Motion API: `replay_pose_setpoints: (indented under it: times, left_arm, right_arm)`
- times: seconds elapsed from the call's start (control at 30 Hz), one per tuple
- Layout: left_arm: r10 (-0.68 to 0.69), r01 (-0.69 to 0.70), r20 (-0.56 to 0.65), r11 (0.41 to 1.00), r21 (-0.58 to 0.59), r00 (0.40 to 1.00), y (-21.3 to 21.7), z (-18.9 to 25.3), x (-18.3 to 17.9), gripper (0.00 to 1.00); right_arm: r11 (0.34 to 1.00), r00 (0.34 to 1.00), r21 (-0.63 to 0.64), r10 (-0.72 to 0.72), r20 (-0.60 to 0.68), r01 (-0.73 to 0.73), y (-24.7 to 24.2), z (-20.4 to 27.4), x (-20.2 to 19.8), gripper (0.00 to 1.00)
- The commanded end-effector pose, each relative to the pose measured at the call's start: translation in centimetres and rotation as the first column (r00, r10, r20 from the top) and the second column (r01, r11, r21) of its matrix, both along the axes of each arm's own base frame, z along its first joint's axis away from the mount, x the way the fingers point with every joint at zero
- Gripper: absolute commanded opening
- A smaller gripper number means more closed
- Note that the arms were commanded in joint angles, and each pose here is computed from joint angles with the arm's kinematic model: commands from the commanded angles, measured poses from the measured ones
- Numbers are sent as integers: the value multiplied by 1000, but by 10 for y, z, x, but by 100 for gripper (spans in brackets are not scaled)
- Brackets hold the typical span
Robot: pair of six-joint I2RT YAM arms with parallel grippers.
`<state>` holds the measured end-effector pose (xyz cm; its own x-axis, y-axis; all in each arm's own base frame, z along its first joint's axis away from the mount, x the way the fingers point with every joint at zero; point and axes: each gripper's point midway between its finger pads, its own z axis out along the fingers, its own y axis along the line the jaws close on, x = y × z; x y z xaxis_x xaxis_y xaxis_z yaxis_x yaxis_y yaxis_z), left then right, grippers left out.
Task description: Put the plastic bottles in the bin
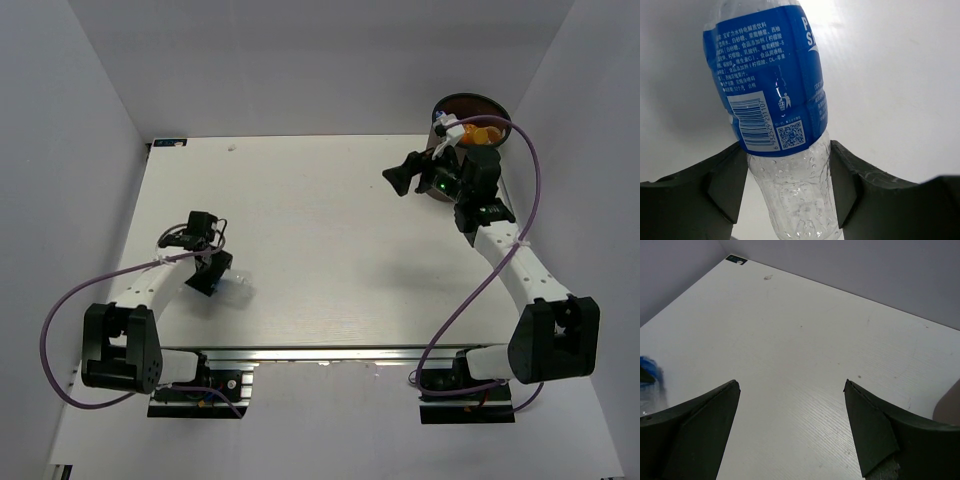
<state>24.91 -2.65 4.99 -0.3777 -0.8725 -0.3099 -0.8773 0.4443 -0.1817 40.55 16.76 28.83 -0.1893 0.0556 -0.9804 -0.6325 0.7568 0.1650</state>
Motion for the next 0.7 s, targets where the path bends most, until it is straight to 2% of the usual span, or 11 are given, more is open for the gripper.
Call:
replay_pose_setpoints:
  times: [0.0, 0.1, 0.17, 0.3, 0.33, 0.43, 0.5, 0.53, 0.6, 0.63, 0.67]
  left_arm:
    - [-258, 276, 252, 960, -40, 933, -44, 40, 60, 0]
    - [-425, 427, 348, 901, 77, 836, -76, 74, 84, 0]
    - [-568, 546, 398, 818, 179, 720, -107, 102, 94, 0]
    - [-699, 663, 509, 689, 293, 502, -155, 136, 110, 0]
    - [-740, 721, 530, 622, 305, 415, -169, 140, 106, 0]
    - [-768, 791, 595, 507, 341, 236, -203, 150, 96, 0]
    - [-794, 816, 603, 395, 422, 72, -225, 161, 82, 0]
    - [-812, 832, 584, 314, 457, -15, -234, 157, 71, 0]
    - [-810, 823, 576, 248, 511, -114, -249, 166, 54, 0]
    - [-804, 812, 561, 187, 553, -197, -259, 170, 42, 0]
    - [-797, 803, 555, 161, 574, -237, -263, 174, 38, 0]
  right_arm:
    - [994, 995, 41, 97, 13, -97, 16, 16, -2, 89]
    - [986, 988, 71, 155, -23, -153, 26, 13, -3, 89]
    - [974, 977, 108, 207, -48, -201, 34, 10, -8, 89]
    - [951, 957, 141, 283, -55, -273, 49, 12, -18, 89]
    - [951, 956, 143, 286, -58, -276, 52, 11, -19, 89]
    - [934, 941, 166, 331, -65, -317, 60, 11, -27, 89]
    - [923, 934, 189, 351, -63, -335, 64, 15, -32, 89]
    - [917, 928, 200, 366, -71, -346, 66, 14, -35, 89]
    - [902, 918, 236, 388, -76, -362, 72, 18, -40, 89]
    - [893, 910, 248, 406, -84, -375, 75, 15, -43, 89]
    - [882, 900, 260, 427, -88, -393, 83, 15, -49, 89]
